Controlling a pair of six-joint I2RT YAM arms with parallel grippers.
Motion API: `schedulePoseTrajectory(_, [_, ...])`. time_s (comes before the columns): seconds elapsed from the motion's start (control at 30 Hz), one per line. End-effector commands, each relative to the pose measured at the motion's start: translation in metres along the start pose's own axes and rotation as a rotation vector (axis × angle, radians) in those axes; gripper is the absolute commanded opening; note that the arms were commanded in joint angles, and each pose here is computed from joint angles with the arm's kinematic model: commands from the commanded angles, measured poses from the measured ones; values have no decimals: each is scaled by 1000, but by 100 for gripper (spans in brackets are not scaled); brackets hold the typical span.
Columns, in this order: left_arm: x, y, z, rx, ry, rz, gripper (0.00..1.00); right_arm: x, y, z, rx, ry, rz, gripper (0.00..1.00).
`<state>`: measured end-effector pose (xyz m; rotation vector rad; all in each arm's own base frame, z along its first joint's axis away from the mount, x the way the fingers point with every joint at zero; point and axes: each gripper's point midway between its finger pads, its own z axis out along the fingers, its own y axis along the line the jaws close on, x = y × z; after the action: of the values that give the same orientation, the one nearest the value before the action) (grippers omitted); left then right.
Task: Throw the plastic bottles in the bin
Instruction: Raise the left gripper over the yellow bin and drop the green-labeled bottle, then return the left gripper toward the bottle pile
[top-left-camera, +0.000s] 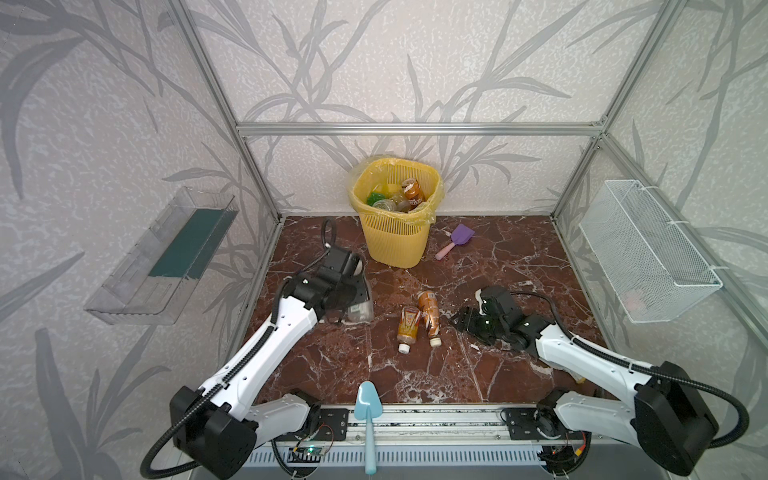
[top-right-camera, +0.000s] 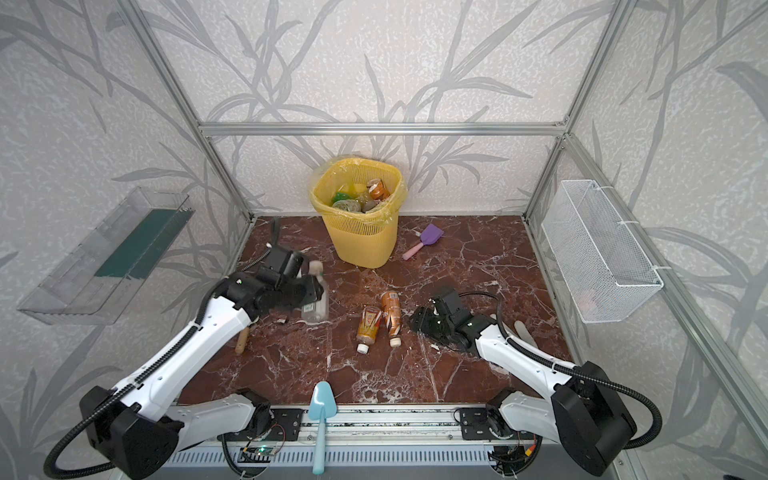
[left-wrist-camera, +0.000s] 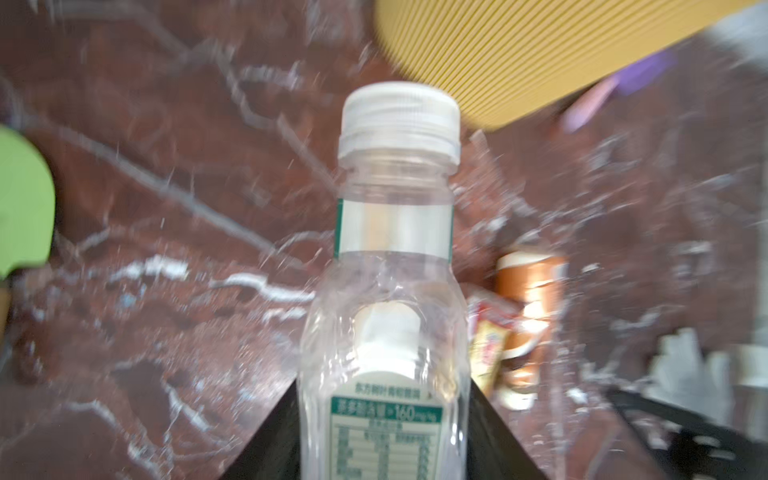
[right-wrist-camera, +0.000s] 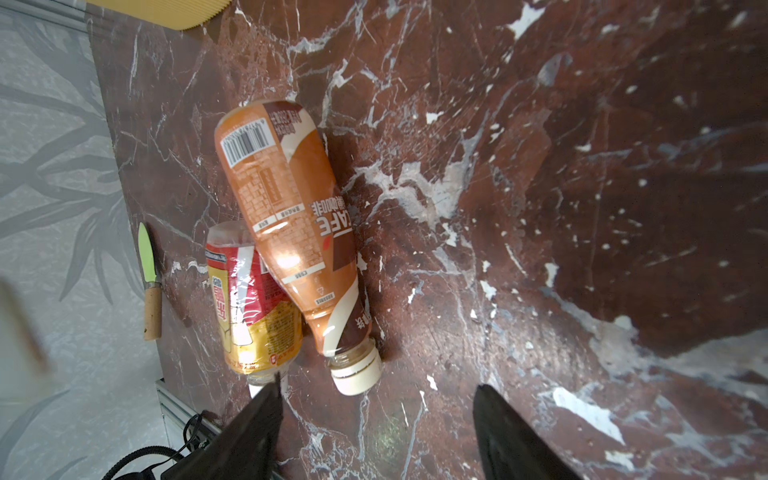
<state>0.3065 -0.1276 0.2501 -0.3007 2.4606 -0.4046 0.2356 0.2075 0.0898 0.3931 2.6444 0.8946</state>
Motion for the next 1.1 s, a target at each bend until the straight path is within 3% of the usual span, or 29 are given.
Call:
schedulePoseTrajectory(0.0, [-109, -74, -65, 218, -256, 62, 52, -12, 28, -22, -56, -31, -25, 73])
schedulePoseTrajectory(0.07, [-173, -114, -106, 324, -392, 49, 53, -19, 35, -32, -45, -54, -40, 73])
schedulePoseTrajectory(0.13, [-220, -131, -117, 323, -473, 32, 68, -24, 39, -41, -41, -71, -53, 73])
schedulePoseTrajectory(0.17, [-233, -131, -114, 316, -481, 6, 77, -24, 38, -44, -35, -76, -54, 73])
schedulePoseTrajectory(0.23, [-242, -121, -99, 297, -438, -43, 84, -24, 34, -49, -29, -92, -48, 73])
schedulePoseTrajectory(0.33, [-220, -108, -85, 265, -324, -22, 88, -22, 24, -51, -22, -110, -23, 76])
schedulePoseTrajectory(0.47, [-178, -90, -75, 118, -196, 89, 90, -18, 14, -49, 0, -107, -20, 76])
schedulePoseTrajectory(0.53, [-164, -85, -66, 130, -181, 104, 90, -16, 12, -45, 4, -95, -25, 76])
schedulePoseTrajectory(0.63, [-153, -73, -63, 226, -313, 36, 91, -14, 9, -38, 11, -81, -23, 76])
schedulePoseTrajectory(1.07, [-59, -2, -54, 130, -226, -21, 90, -11, 10, -13, 23, -28, -24, 76])
